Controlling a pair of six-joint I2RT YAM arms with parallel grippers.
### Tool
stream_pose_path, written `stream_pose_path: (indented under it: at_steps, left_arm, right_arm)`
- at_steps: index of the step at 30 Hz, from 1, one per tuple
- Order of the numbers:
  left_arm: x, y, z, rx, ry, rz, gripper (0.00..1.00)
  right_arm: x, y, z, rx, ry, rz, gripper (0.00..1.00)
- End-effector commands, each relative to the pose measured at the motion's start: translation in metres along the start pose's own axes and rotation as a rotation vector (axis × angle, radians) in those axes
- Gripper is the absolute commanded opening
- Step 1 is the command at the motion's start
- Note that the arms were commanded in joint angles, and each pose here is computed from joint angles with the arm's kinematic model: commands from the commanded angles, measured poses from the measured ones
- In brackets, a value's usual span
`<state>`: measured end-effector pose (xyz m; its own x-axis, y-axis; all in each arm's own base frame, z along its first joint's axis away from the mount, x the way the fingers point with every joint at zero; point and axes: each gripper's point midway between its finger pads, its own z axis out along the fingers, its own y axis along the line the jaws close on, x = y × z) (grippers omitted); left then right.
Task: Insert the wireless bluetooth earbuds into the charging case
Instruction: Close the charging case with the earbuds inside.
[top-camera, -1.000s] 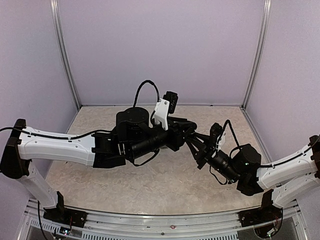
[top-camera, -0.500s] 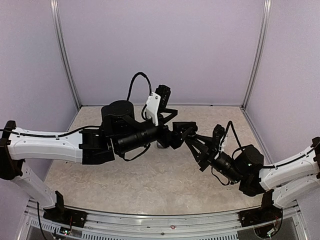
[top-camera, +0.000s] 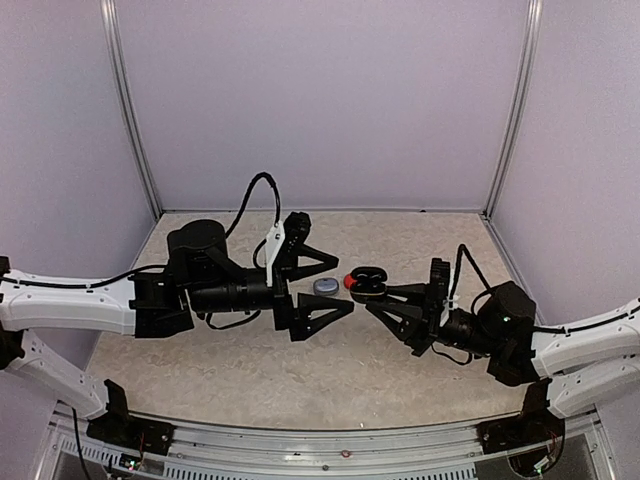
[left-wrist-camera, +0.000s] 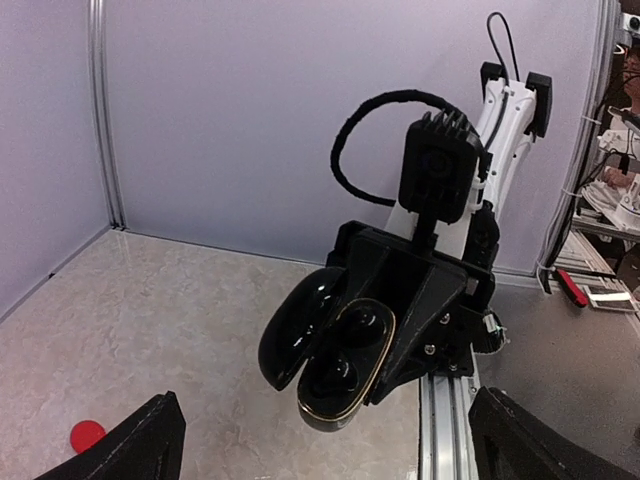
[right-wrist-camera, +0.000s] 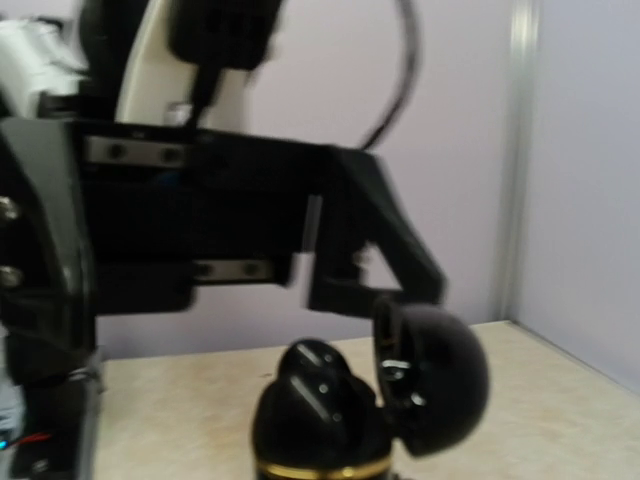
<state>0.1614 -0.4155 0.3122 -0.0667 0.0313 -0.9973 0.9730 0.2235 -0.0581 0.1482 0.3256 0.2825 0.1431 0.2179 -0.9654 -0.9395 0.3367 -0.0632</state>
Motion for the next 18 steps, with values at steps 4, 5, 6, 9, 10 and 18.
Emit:
stream_pose_path:
  at_steps: [4, 5, 6, 9, 10, 18]
  left_arm:
    - [-0.008, -0.036, 0.0, 0.233, -0.067, 0.107, 0.99]
    - [-0.007, -0.038, 0.001, 0.244, -0.062, 0.114, 0.98]
    - [-0.006, -0.04, 0.003, 0.255, -0.056, 0.12, 0.97]
    - [-0.006, -0.05, 0.002, 0.313, -0.05, 0.136, 0.92]
    - [-0.007, -0.054, 0.001, 0.329, -0.052, 0.141, 0.9]
    - [-0.015, -0.068, -0.006, 0.311, -0.062, 0.249, 0.8]
  right_arm:
    - [-0.008, 0.024, 0.011, -0.189, 0.028, 0.069, 0.0]
    - [-0.007, 0.024, 0.012, -0.195, 0.034, 0.077, 0.0]
    - [-0.006, 0.025, 0.013, -0.202, 0.04, 0.083, 0.0]
    - [-0.004, 0.019, 0.015, -0.19, 0.054, 0.112, 0.0]
    - [-0.003, 0.017, 0.015, -0.185, 0.055, 0.12, 0.0]
    - [0.011, -0.012, 0.018, -0.117, 0.102, 0.235, 0.0]
